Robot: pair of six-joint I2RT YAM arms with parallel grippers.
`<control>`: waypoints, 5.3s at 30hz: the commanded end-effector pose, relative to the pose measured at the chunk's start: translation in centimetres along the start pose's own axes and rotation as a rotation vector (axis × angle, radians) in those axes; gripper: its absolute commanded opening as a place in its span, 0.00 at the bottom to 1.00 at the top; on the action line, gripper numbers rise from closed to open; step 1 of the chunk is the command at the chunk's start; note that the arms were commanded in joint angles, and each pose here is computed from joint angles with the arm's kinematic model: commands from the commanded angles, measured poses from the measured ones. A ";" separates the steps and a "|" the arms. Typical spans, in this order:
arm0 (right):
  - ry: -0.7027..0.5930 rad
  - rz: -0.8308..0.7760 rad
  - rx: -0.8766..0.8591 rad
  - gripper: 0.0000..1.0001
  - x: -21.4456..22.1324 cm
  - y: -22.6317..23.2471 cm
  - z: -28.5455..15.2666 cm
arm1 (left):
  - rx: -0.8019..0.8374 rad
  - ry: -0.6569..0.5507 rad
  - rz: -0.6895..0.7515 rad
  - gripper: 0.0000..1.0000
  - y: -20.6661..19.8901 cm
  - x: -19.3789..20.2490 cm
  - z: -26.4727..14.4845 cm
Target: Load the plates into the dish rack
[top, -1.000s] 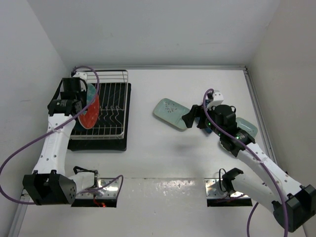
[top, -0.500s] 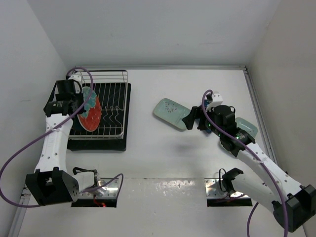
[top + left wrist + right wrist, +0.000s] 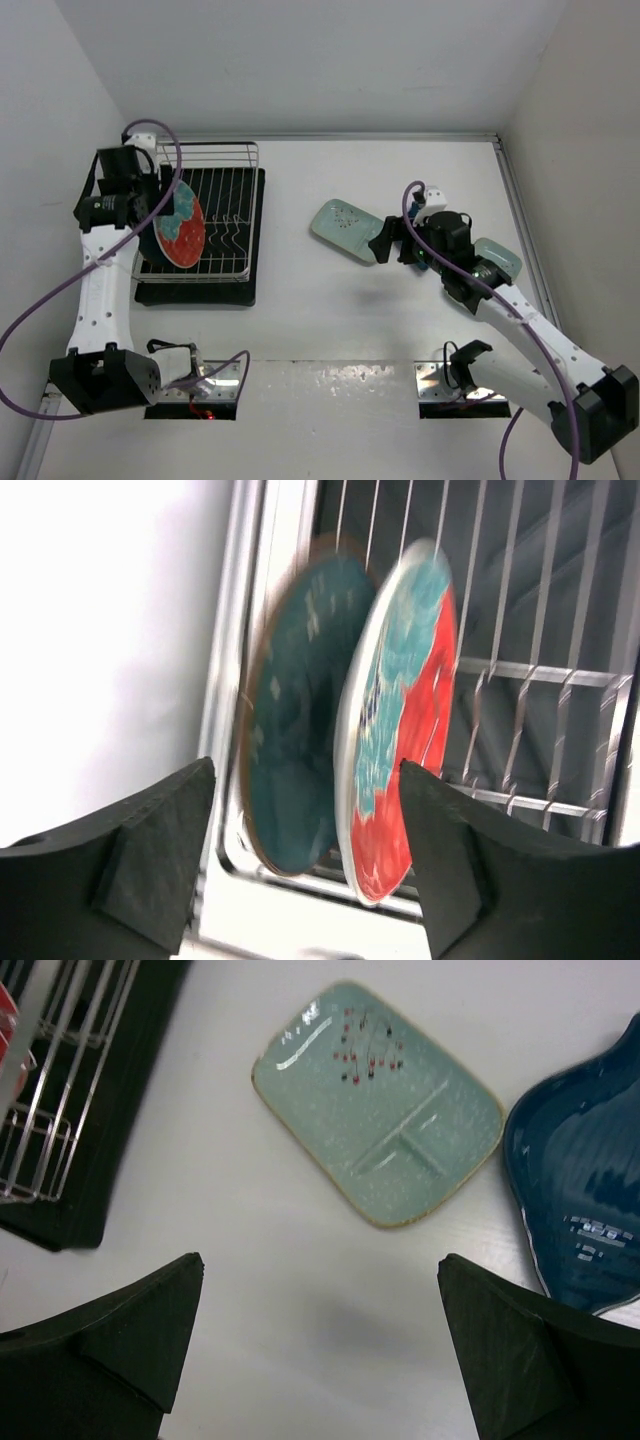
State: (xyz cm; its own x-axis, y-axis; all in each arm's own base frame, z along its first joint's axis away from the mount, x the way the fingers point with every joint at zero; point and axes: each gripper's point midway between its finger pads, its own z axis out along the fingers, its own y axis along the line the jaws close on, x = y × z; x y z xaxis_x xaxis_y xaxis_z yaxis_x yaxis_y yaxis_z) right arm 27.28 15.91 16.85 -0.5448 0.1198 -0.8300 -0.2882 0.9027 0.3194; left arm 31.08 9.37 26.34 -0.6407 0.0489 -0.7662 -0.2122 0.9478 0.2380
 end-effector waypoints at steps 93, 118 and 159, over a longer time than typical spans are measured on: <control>-0.156 0.049 -0.039 0.96 -6.6 1.5 5.6 | 0.139 -0.082 0.049 0.00 -5.6 -10.5 -5.8; -0.105 0.055 -0.008 0.97 -4.4 0.8 5.5 | 0.005 0.063 0.047 0.00 -4.4 -2.5 -0.3; -0.095 0.019 0.039 0.99 -4.1 -0.3 5.0 | 0.118 0.152 0.172 0.03 -9.6 5.9 6.3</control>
State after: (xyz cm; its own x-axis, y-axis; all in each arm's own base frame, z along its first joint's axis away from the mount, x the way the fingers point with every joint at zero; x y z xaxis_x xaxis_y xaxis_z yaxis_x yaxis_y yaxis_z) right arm 33.31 17.48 16.43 -0.5155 0.1662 -0.8406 -0.2416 0.9130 0.3287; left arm 33.67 1.88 15.56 -0.7802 0.1356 -0.6107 -0.0162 0.9715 0.2364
